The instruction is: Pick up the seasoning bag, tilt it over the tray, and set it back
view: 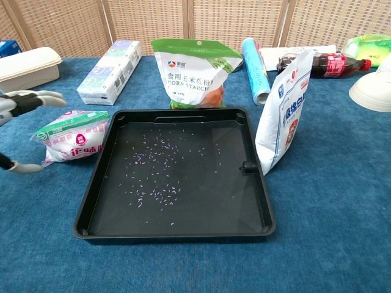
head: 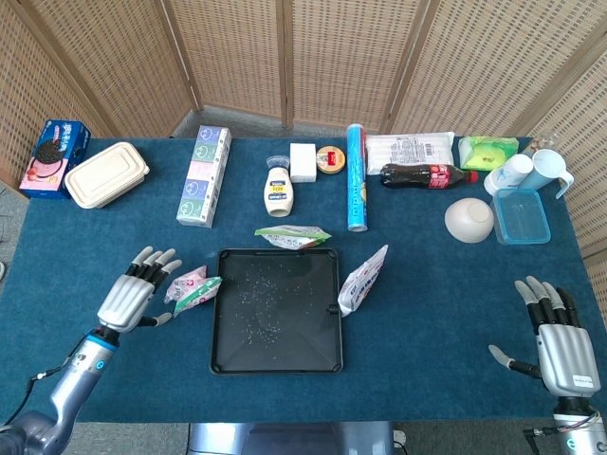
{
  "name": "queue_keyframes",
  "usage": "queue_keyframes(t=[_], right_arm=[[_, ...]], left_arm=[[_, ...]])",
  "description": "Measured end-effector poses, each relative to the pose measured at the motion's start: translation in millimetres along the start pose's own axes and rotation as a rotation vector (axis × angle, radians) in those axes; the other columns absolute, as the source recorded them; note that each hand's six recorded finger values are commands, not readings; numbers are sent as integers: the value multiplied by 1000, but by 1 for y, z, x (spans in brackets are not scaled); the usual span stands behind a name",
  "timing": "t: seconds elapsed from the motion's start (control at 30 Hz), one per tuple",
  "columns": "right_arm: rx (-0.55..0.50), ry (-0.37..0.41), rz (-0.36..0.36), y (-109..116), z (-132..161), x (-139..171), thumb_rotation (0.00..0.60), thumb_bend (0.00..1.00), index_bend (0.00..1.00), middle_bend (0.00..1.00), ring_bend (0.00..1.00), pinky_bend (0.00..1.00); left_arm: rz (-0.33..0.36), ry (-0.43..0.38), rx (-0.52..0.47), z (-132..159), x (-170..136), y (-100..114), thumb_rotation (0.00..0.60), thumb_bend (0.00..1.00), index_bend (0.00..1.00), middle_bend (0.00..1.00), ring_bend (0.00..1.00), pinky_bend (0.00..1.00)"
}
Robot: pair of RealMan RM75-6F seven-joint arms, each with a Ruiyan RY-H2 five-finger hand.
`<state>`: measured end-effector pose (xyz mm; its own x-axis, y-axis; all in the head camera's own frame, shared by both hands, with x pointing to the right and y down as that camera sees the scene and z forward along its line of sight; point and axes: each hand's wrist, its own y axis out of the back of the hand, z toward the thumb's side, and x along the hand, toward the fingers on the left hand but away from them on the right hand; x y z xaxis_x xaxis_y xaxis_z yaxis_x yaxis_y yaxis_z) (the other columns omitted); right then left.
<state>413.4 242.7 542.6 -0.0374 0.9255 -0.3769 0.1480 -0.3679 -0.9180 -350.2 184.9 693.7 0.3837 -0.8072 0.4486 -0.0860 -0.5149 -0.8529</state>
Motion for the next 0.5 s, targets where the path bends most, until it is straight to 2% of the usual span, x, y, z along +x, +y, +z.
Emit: queue_keyframes(t=[0.1, 0.23, 0.5], right_arm=[[0, 0, 2, 0, 0, 0, 466, 0, 0, 1, 41, 17], [-1, 0, 5, -1, 0, 0, 463, 0, 0, 1, 41, 17], [-8, -4, 6, 0, -2, -1, 464, 0, 0, 1, 42, 17]], left_arm=[[0, -11, 6, 6, 10, -1, 600, 20, 129, 0, 0, 60], [-2, -12, 0, 12, 18, -4, 600, 95, 143, 0, 0, 68], [-26, -1, 1, 16, 25, -18, 600, 120, 172, 8, 20, 91]])
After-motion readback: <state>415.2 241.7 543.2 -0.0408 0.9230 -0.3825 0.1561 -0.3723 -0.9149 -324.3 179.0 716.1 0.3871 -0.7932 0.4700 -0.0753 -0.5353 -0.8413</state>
